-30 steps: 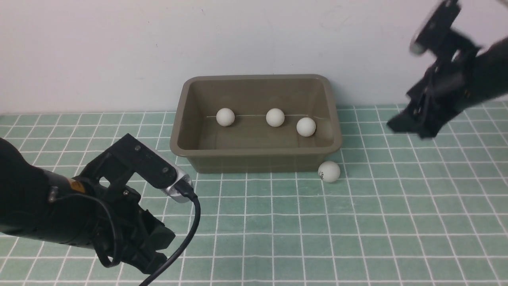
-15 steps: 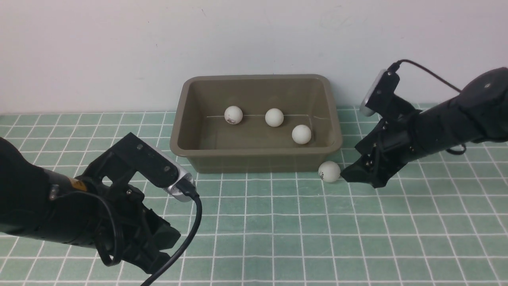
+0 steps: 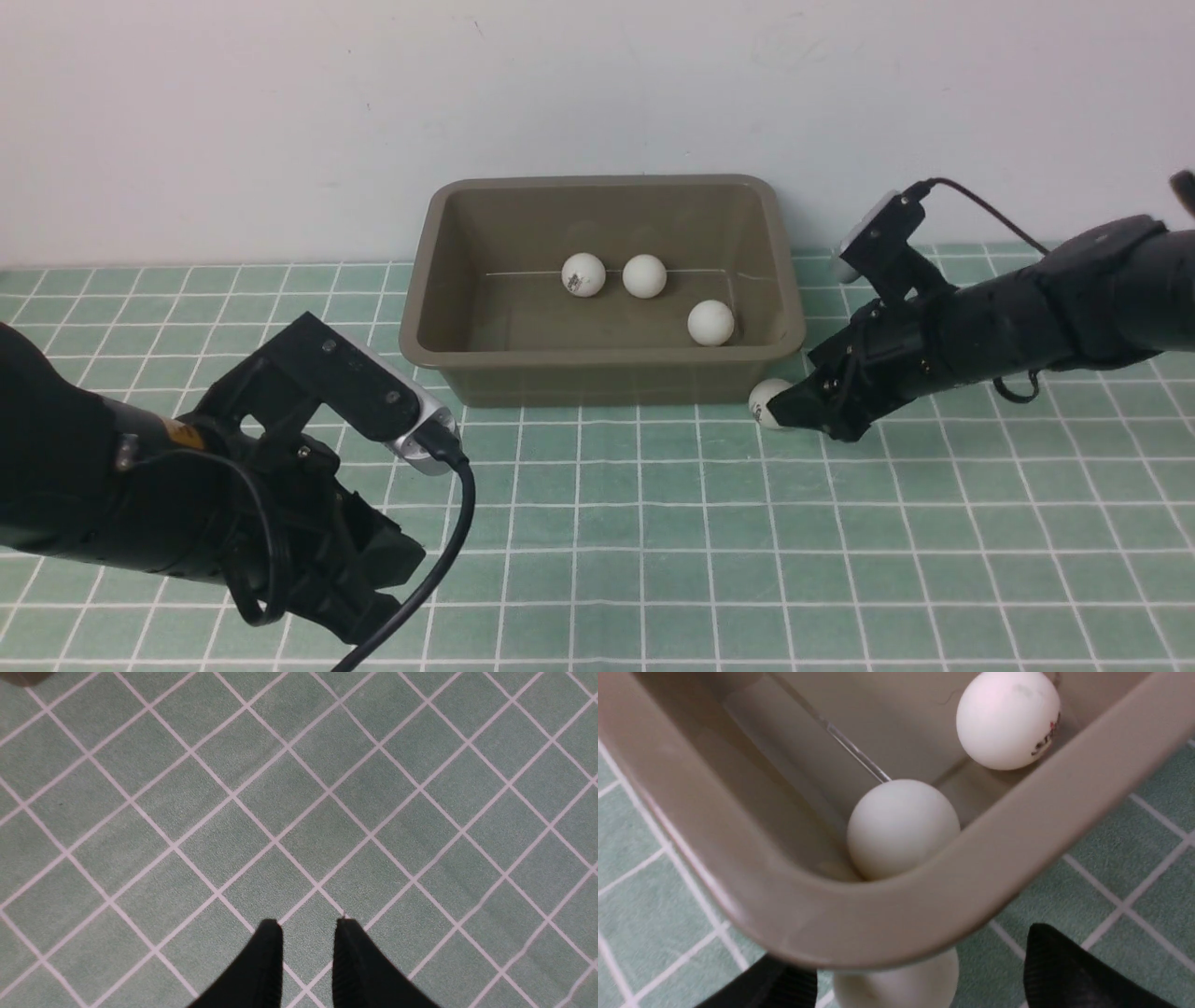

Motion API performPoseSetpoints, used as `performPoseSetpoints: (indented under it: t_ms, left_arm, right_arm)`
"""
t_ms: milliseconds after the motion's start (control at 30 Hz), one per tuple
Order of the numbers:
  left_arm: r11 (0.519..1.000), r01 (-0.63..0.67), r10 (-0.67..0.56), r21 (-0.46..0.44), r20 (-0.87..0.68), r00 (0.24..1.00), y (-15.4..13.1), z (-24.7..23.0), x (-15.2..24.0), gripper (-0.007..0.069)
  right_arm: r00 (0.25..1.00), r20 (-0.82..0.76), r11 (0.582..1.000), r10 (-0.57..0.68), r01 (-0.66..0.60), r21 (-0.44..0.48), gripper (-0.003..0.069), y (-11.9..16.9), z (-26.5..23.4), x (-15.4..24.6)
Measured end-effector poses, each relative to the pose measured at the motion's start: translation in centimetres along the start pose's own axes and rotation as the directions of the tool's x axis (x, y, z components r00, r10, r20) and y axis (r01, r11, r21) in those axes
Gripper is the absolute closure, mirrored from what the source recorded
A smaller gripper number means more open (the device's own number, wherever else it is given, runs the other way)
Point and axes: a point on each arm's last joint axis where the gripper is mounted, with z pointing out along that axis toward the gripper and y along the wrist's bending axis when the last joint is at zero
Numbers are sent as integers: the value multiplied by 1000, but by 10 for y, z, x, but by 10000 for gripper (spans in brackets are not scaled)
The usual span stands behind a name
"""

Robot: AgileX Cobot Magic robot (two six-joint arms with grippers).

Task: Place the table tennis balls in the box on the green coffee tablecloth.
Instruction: 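Reach for and grasp a ping pong ball on the table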

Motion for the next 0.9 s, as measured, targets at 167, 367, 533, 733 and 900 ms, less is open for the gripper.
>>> performPoseSetpoints:
  t_ms: [167,367,533,733,900]
  left_arm:
    - [1000,0,0,0,0,1000,0,0,0,482]
    - [1000,-1,1,-1,2,1000,0,0,0,482]
    - [1000,-1,1,-1,2,1000,0,0,0,482]
    - [1000,-1,1,-1,2,1000,0,0,0,482]
    - [1000,-1,1,-2,2,1000,0,0,0,482]
  right_arm:
    - [1000,-4,1000,24,-24,0,128,-1,7,6]
    - [999,-13,999,46,-46,1,279,-2,10,10]
    - [996,-9,995,93,-93,31,302,-7,5,9]
    - [992,31,985,121,-123,122,301,-31,-29,2]
    - [984,85,964,158,-173,204,301,-52,-64,-4]
